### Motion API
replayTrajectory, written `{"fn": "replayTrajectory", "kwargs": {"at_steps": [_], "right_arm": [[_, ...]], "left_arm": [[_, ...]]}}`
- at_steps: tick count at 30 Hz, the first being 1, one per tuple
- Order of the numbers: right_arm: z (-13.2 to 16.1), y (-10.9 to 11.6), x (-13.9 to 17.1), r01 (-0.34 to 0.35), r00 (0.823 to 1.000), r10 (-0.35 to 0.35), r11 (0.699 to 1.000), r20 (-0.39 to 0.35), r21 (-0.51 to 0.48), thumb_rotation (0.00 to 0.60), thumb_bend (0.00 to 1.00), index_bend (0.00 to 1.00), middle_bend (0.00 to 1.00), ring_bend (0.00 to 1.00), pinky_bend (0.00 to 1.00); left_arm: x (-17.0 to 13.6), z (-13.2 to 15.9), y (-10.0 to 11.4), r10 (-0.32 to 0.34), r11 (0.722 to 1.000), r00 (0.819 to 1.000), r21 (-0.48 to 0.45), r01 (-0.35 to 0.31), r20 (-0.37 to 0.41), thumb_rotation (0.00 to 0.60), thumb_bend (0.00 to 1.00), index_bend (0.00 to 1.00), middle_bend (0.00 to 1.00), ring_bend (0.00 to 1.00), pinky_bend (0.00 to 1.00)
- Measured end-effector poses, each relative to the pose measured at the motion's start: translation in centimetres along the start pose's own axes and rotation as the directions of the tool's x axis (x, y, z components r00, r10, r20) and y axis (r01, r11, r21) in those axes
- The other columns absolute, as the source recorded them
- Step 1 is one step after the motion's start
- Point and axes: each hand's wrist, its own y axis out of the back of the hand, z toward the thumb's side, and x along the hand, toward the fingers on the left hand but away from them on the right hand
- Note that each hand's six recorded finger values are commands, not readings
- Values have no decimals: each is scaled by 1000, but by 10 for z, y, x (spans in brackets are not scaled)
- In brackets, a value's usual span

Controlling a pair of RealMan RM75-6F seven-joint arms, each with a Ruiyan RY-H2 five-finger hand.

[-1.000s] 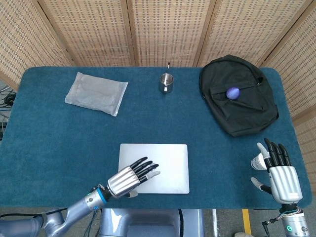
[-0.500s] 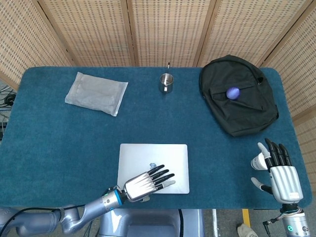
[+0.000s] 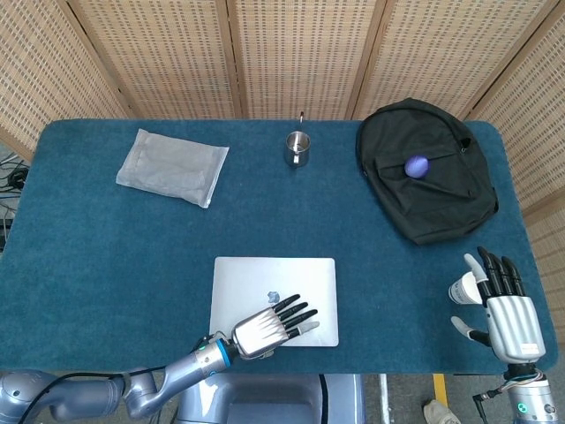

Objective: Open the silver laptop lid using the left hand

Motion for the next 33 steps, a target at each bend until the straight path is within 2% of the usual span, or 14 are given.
{"fn": "replayTrajectory", "kwargs": {"at_steps": [7, 10, 13, 33], "right_arm": [[-1, 1, 0, -1, 1000, 1, 1000, 1, -3, 600, 0, 50, 0, 0, 0], [-1, 1, 0, -2, 1000, 2, 1000, 1, -4, 600, 0, 50, 0, 0, 0], [-2, 1, 0, -2, 1000, 2, 1000, 2, -5, 600, 0, 50, 0, 0, 0], [-2, 1, 0, -6, 1000, 6, 1000, 3, -7, 600, 0, 50, 0, 0, 0]], "left_arm": [[4, -1, -2, 0, 1000, 1000, -8, 0, -15, 600, 57, 0, 0, 0, 0], [5, -1, -3, -1, 1000, 1000, -6, 1, -17, 600, 165, 0, 0, 0, 0], [6, -2, -2, -1, 1000, 1000, -2, 1, -18, 600, 212, 0, 0, 0, 0], [5, -2, 1, 5, 1000, 1000, -9, -5, -29, 600, 228, 0, 0, 0, 0]]}}
